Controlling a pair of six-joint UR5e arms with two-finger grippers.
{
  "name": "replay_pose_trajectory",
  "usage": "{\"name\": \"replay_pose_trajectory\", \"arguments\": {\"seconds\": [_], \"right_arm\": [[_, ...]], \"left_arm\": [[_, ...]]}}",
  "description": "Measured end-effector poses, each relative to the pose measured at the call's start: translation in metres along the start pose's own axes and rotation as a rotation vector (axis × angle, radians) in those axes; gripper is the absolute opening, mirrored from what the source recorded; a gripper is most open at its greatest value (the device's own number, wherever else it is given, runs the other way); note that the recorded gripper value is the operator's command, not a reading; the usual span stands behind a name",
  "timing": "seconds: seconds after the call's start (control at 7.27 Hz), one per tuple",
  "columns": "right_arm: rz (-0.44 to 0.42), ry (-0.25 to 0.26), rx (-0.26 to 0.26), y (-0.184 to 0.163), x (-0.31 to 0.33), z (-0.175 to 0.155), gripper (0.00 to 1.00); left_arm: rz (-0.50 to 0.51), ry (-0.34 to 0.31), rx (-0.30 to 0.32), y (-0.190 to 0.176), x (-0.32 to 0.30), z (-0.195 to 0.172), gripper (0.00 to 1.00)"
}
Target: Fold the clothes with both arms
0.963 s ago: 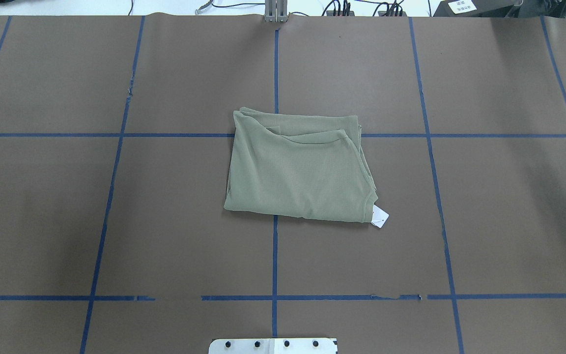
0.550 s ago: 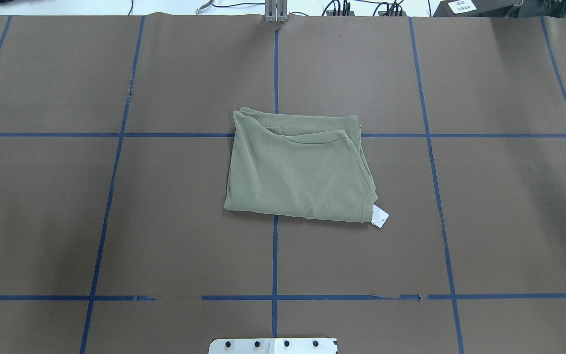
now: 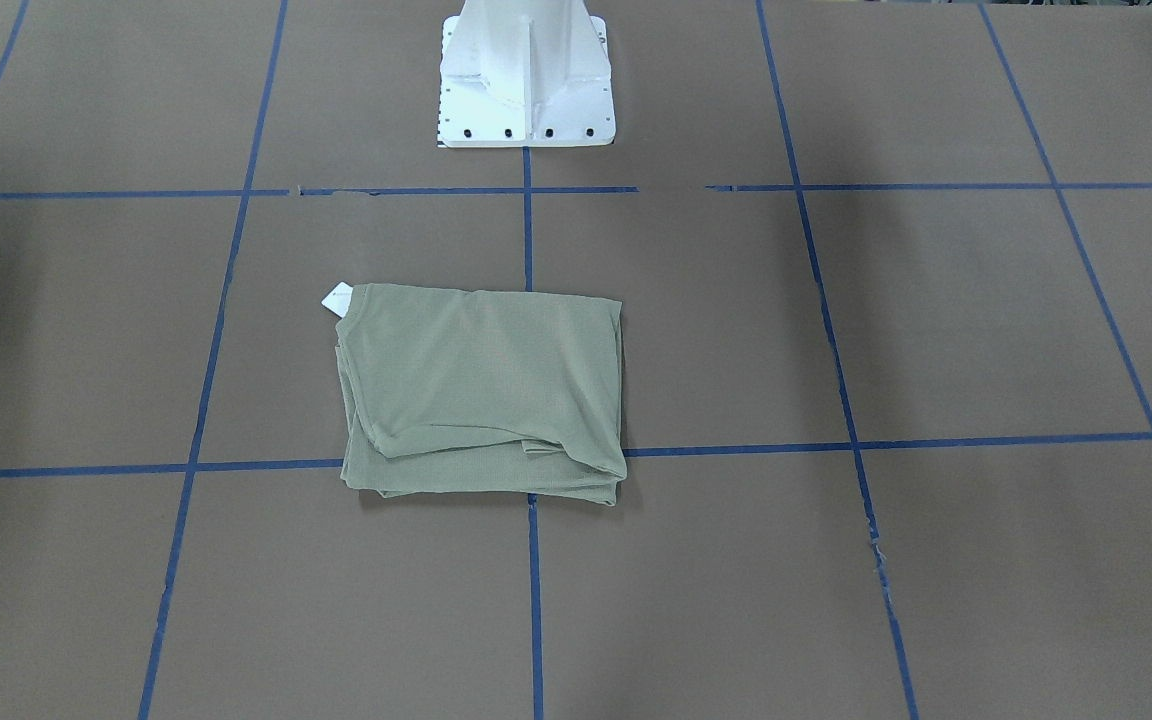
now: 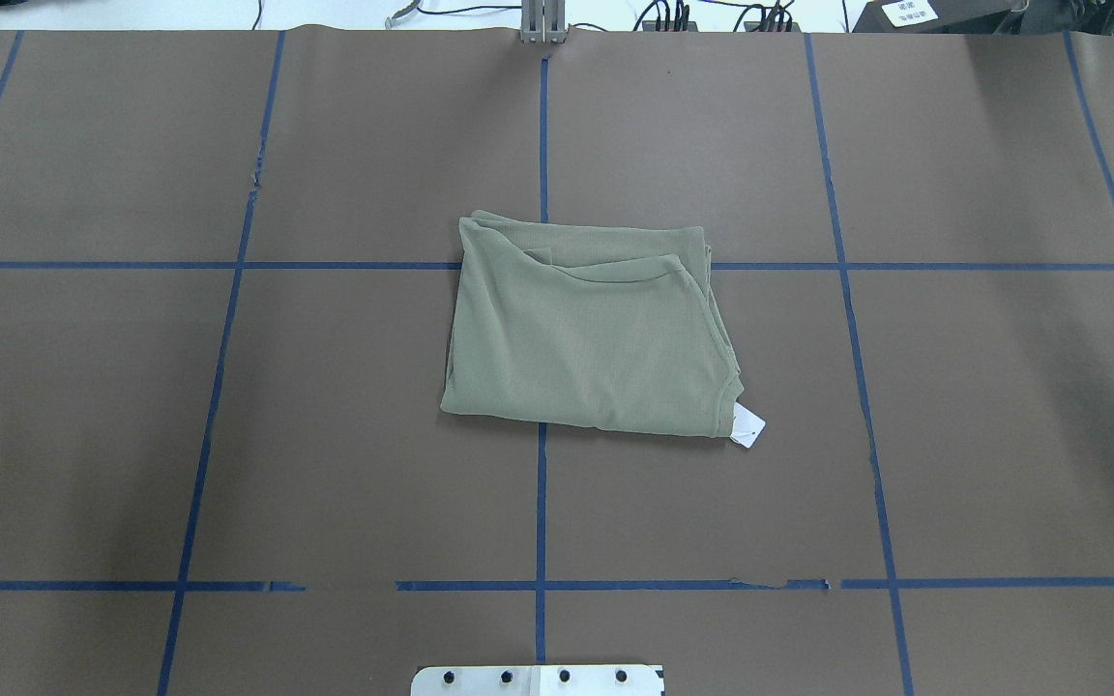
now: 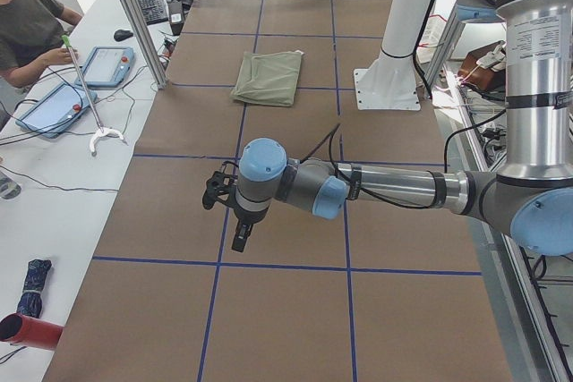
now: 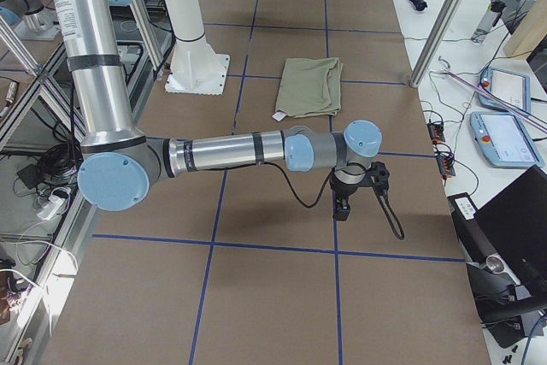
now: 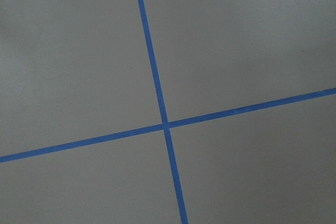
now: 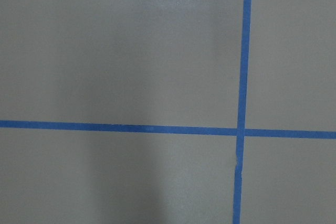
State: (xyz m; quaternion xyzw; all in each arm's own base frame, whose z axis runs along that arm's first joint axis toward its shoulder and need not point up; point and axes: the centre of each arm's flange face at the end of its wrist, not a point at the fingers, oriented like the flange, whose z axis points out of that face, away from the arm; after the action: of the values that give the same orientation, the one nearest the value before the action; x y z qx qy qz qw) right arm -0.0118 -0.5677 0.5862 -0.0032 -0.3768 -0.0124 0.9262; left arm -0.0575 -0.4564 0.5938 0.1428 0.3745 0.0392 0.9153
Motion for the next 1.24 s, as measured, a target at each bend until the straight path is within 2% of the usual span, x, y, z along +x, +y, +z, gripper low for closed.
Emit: {"name": "replay_pose_trajectory", "arguments": {"seconds": [0.41, 0.96, 1.24], "right_arm": [[-0.002, -0.010, -0.002, 0.019, 0.000, 0.001, 1.00], [0.014, -0.005, 0.010, 0.022, -0.010, -0.004, 1.00], [0.024, 0.009, 0.016, 0.022, -0.010, -0.006, 1.00]], "left_arm": [[-0.008, 0.004, -0.009, 0.008, 0.001, 0.001, 1.00], [-0.028, 0.105, -0.033, 0.014, 0.003, 0.008, 1.00], [-0.042, 0.098, -0.053, 0.015, -0.001, 0.013, 1.00]]}}
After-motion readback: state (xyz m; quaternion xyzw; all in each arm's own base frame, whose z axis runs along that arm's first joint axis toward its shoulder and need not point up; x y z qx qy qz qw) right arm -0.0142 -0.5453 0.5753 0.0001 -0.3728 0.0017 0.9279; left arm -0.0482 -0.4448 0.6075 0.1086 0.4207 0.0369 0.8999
